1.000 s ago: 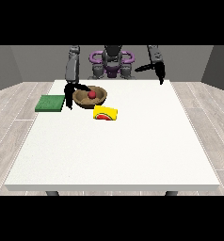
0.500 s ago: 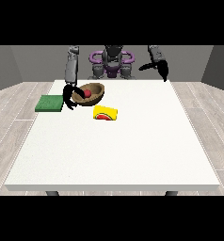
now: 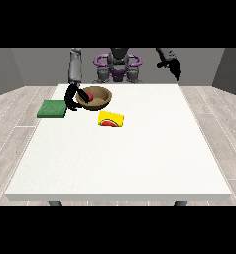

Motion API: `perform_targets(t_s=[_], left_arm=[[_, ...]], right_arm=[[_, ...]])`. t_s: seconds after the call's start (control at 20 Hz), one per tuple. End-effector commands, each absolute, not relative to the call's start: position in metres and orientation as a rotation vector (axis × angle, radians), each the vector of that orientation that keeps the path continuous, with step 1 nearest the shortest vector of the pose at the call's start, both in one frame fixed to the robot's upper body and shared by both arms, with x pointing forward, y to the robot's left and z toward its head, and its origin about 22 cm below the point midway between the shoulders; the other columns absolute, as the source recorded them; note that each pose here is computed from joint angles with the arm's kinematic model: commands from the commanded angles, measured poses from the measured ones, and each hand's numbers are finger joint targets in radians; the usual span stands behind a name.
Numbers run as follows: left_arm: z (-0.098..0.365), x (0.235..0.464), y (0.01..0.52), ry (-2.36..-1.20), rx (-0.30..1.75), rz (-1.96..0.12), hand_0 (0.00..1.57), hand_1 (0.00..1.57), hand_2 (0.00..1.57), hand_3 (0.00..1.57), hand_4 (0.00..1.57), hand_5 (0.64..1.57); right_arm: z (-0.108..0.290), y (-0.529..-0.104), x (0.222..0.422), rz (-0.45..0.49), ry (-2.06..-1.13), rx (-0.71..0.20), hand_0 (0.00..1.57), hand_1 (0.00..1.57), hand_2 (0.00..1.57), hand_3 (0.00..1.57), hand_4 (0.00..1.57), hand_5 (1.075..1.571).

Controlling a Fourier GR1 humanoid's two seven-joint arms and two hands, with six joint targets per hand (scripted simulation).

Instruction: Pick the cup and pour the ball into the bowl, then pick the bowl and place it on the pad

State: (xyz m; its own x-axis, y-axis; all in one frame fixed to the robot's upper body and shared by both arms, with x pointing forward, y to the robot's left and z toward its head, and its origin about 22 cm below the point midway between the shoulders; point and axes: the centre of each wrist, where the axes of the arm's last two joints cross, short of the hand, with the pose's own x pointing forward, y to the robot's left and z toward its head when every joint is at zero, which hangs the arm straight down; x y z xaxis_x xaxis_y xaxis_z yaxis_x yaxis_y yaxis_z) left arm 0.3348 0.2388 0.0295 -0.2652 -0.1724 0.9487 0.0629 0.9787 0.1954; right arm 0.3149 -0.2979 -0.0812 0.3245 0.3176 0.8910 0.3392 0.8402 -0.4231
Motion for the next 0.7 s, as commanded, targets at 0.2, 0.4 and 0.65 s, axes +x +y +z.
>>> perform_targets(t_s=[0.2,0.4,0.65], left_arm=[[-0.037,0.295,0.303,-1.567,0.2,-0.093,0.0,0.0,0.0,0.0,1.0,1.407],[-0.02,0.3,0.293,-1.65,0.165,-0.127,0.0,0.0,0.0,0.0,1.0,1.41],[-0.013,0.302,0.282,-1.7,0.172,-0.128,0.0,0.0,0.0,0.0,1.02,1.431]], right_arm=[[-0.032,-0.268,0.354,0.124,-1.037,-0.564,1.57,1.57,1.57,0.87,0.8,1.564],[-0.009,-0.312,0.357,0.001,-1.067,-0.552,1.57,1.57,1.57,0.72,0.8,1.569],[0.02,-0.339,0.361,-0.042,-1.099,-0.576,1.57,1.57,1.57,0.73,0.78,1.571]])
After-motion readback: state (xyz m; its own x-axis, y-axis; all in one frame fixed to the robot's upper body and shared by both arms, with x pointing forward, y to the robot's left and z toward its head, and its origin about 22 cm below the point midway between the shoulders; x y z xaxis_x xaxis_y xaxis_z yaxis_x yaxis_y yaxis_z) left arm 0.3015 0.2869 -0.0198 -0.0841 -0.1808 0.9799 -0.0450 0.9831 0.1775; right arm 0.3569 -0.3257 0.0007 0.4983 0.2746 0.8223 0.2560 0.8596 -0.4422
